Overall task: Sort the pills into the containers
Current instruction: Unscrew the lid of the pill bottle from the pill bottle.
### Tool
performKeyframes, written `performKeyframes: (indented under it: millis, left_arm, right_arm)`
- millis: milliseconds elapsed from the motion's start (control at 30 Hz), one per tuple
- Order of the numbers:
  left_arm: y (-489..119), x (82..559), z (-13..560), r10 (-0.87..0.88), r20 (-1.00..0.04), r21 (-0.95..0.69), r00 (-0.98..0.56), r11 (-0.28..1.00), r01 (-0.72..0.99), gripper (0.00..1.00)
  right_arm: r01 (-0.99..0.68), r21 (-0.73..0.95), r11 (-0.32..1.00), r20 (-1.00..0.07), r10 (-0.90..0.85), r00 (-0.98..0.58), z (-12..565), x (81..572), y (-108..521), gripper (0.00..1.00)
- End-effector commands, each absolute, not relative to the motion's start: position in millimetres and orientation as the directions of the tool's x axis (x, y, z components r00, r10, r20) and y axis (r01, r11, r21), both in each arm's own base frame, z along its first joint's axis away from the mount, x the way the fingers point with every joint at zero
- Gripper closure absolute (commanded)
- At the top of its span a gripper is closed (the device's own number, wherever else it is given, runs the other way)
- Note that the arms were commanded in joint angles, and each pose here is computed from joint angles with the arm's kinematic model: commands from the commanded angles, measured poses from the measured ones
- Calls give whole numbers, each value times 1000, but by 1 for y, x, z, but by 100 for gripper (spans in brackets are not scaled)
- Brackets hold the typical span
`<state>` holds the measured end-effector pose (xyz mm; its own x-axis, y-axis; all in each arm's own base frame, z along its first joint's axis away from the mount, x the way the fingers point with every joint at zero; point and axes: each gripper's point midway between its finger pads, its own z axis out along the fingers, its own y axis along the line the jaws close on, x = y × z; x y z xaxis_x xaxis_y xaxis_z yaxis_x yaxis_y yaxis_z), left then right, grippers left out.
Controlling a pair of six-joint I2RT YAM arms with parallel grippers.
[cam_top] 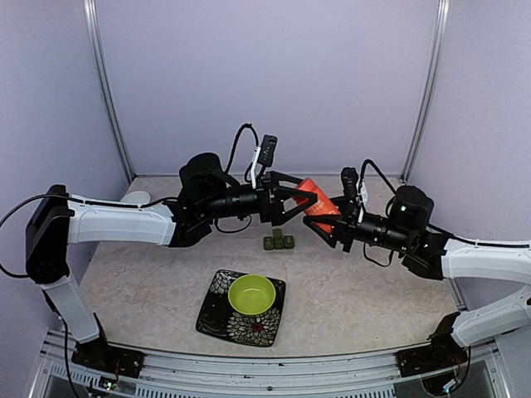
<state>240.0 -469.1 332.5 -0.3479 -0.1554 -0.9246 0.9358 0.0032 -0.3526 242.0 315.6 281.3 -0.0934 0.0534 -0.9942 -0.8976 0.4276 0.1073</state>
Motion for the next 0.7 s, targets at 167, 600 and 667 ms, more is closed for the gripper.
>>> performKeyframes:
  millis: [167, 600, 667]
  left_arm:
    - [-455, 209, 359, -175, -936, -293, -306, -100, 951, 10]
    - [-438, 242, 355, -168, -934, -316, -316, -32, 948, 11]
    - [-439, 246, 355, -156, -939, -303, -306, -42, 952, 11]
  right_arm:
    - [-803, 109, 586, -994, 67, -85, 285, 274, 282, 92]
    - [-913, 41, 406, -998, 51, -22, 302, 241, 294, 92]
    - [-944, 44, 328, -998, 61, -26, 304, 228, 300, 92]
